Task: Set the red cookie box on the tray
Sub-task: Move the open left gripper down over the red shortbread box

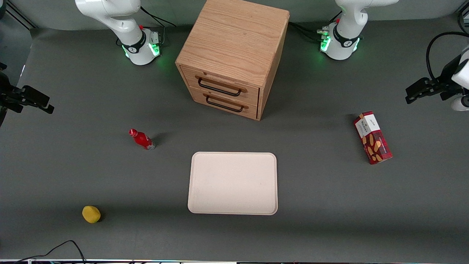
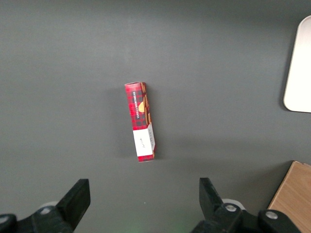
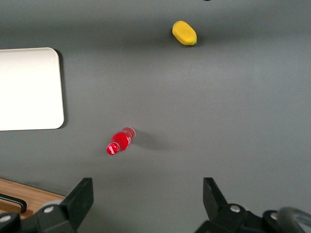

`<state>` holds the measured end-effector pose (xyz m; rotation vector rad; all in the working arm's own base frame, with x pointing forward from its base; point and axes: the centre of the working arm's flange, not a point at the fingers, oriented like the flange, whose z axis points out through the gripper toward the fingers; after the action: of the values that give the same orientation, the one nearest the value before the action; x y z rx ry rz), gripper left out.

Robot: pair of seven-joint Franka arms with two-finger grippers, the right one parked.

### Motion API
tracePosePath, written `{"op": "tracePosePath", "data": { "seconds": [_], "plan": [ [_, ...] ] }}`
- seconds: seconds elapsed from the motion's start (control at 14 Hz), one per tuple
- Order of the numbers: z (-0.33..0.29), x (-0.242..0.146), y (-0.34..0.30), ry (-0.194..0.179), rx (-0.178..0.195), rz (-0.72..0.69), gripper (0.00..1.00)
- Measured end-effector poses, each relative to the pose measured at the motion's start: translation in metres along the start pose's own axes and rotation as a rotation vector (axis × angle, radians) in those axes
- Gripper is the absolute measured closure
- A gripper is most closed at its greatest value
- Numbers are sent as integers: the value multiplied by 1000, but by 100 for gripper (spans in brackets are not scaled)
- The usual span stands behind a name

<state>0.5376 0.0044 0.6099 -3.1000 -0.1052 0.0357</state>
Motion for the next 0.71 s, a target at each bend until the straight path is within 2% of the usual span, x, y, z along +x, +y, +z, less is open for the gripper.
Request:
{"op": "tracePosePath", "data": {
  "seconds": [0.21,0.43,0.71],
  "plan": [
    [34,12,-41,7,-3,-11,0],
    [79,15,-57,-12,-5,-32,0],
    [150,12,-63,12,-7,-44,0]
  ]
}}
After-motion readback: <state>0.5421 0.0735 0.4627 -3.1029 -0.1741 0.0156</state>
